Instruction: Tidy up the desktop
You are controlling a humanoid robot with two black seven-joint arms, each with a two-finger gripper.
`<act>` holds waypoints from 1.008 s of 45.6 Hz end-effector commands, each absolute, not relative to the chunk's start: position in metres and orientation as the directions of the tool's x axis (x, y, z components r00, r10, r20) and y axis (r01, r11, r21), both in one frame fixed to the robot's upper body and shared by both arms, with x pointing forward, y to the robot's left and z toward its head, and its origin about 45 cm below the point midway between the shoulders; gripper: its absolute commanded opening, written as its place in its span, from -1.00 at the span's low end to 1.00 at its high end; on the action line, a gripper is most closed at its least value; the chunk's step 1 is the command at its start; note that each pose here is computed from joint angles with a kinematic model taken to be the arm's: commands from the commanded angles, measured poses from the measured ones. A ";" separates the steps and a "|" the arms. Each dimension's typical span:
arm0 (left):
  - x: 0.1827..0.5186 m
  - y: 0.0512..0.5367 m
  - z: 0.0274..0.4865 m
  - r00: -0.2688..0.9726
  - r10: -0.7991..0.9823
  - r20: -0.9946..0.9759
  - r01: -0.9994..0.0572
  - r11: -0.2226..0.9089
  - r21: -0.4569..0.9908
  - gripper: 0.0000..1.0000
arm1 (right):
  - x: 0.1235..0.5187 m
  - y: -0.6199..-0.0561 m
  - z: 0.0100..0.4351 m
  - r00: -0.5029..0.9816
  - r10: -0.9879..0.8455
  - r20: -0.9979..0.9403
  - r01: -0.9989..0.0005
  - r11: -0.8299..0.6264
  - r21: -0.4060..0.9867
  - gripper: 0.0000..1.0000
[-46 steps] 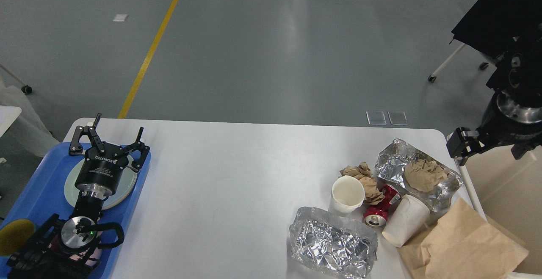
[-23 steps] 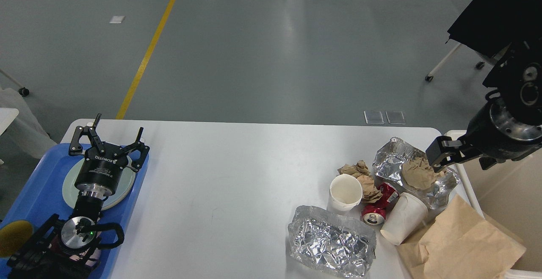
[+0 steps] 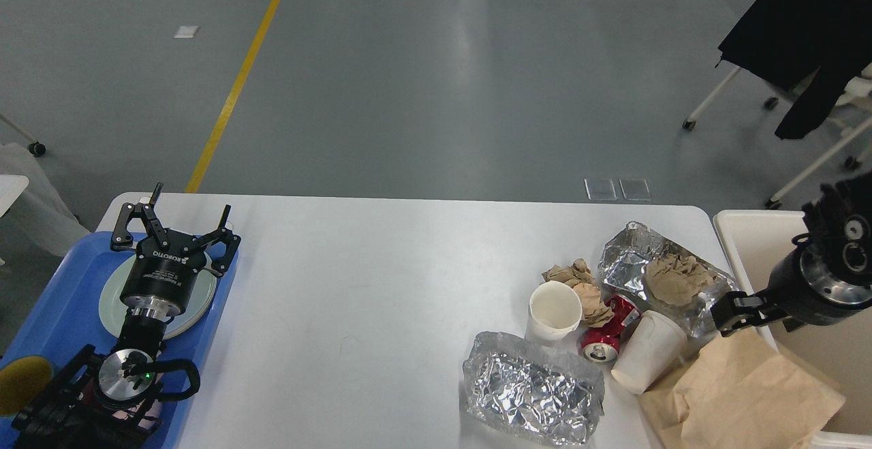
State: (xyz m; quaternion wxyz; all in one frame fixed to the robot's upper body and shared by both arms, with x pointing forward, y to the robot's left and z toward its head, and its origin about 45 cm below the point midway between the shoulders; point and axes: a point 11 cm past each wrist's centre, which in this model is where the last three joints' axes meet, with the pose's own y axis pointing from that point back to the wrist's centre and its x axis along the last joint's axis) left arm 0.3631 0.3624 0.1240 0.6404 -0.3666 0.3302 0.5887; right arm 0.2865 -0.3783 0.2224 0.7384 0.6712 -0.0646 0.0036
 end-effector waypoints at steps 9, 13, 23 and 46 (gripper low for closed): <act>0.364 0.362 0.124 0.090 0.512 -0.854 -0.996 0.039 -0.082 0.93 | 0.289 -0.410 0.164 0.841 -0.531 0.106 -0.087 0.061 0.994 0.88; 0.364 0.362 0.124 0.090 0.512 -0.854 -0.996 0.039 -0.082 0.93 | 0.290 -0.410 0.153 0.845 -0.523 0.109 -0.080 0.077 0.994 0.88; 0.364 0.362 0.125 0.092 0.512 -0.854 -0.996 0.040 -0.083 0.93 | 0.292 -0.390 0.139 0.830 -0.552 0.082 -0.090 0.014 0.996 0.88; 0.364 0.362 0.124 0.090 0.512 -0.854 -0.996 0.039 -0.082 0.93 | 0.265 -0.376 0.068 0.854 -0.498 0.148 -0.117 0.092 0.989 0.99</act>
